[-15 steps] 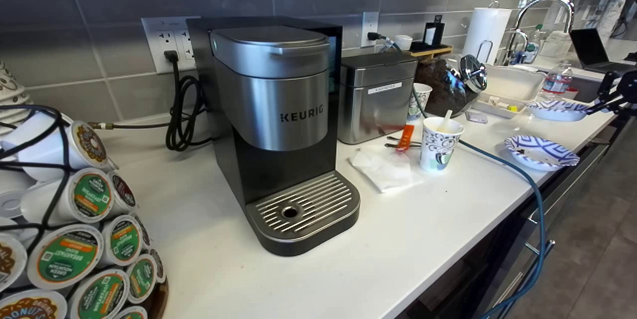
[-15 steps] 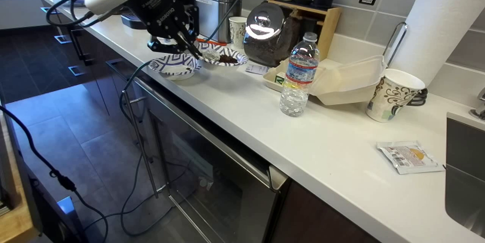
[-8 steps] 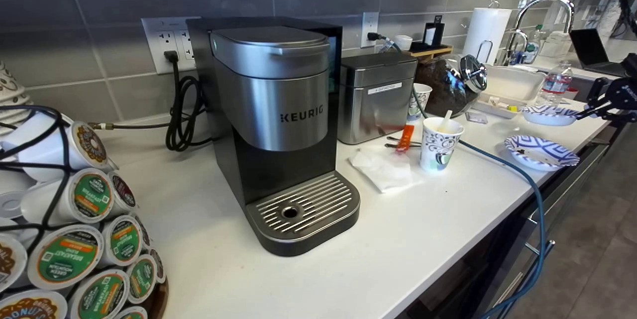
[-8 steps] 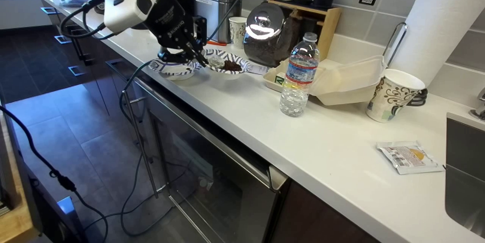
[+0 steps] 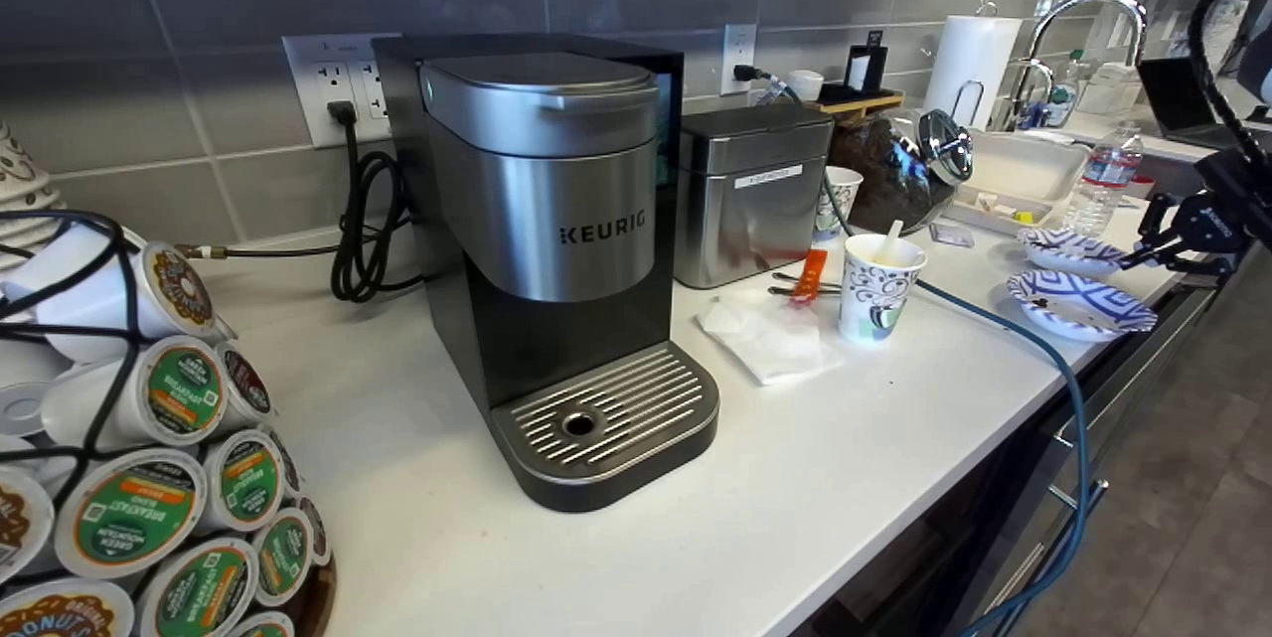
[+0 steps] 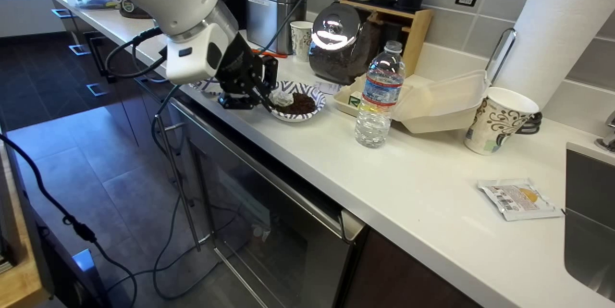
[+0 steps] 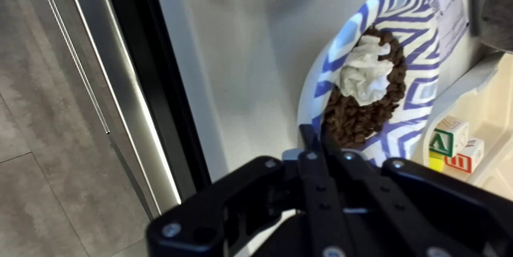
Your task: Remove the plate from the top cabinet
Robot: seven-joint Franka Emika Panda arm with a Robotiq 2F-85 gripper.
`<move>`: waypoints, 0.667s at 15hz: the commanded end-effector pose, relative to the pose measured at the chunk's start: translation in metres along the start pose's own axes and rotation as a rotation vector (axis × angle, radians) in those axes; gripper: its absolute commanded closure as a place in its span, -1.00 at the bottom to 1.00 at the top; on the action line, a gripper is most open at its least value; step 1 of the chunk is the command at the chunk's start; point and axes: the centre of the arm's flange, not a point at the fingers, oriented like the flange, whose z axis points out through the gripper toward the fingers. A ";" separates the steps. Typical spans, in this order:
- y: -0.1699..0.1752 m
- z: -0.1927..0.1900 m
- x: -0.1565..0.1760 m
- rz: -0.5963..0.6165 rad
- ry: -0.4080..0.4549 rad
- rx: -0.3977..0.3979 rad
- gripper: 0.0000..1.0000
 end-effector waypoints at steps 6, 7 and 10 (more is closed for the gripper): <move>-0.001 -0.004 0.000 -0.057 -0.046 -0.012 -0.45; -0.002 -0.016 -0.003 -0.077 -0.049 -0.017 -0.59; 0.003 -0.050 -0.013 -0.170 -0.078 -0.116 -0.99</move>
